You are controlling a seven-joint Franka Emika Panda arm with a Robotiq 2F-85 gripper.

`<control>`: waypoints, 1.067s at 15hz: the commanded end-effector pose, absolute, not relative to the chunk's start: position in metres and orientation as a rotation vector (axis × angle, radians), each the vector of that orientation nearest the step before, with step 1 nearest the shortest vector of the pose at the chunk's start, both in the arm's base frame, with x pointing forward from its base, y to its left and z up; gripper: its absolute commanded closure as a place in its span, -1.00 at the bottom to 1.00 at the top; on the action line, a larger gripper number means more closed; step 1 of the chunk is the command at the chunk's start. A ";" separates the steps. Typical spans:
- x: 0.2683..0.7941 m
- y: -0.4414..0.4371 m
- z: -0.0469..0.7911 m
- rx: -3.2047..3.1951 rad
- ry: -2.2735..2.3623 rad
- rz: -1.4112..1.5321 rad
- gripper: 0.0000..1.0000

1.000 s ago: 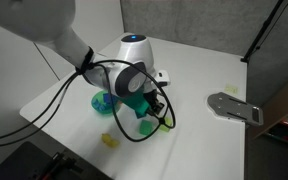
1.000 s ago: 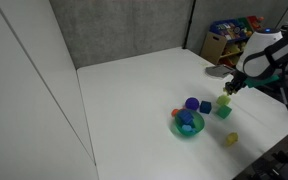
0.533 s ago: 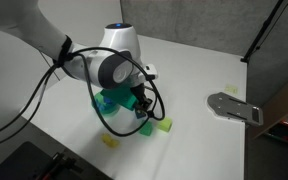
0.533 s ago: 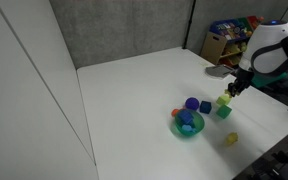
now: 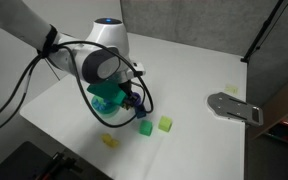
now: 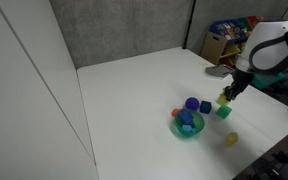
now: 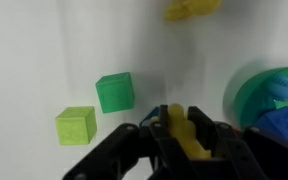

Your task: Pick up the yellow microbe toy and place it in the green bowl

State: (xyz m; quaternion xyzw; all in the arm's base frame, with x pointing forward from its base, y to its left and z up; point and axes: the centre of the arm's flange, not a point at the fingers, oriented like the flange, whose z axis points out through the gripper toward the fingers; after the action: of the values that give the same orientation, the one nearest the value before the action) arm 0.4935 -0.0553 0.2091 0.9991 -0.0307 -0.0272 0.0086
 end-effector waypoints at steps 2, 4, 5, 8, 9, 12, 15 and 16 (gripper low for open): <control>0.493 -0.056 0.208 3.139 -0.086 -0.092 0.44; 0.492 -0.060 0.208 3.141 -0.086 -0.094 0.44; 0.491 -0.061 0.208 3.141 -0.088 -0.095 0.44; 0.491 -0.057 0.208 3.129 -0.070 -0.094 0.85; 0.492 -0.048 0.211 3.118 -0.042 -0.087 0.85; 0.497 -0.020 0.217 3.102 0.067 -0.080 0.85; 0.501 0.020 0.221 3.097 0.185 -0.068 0.85; 0.502 0.033 0.221 3.096 0.220 -0.061 0.85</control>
State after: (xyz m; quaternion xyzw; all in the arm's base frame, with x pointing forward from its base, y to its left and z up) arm 0.4986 0.0027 0.2105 0.9984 0.0496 -0.0260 0.0121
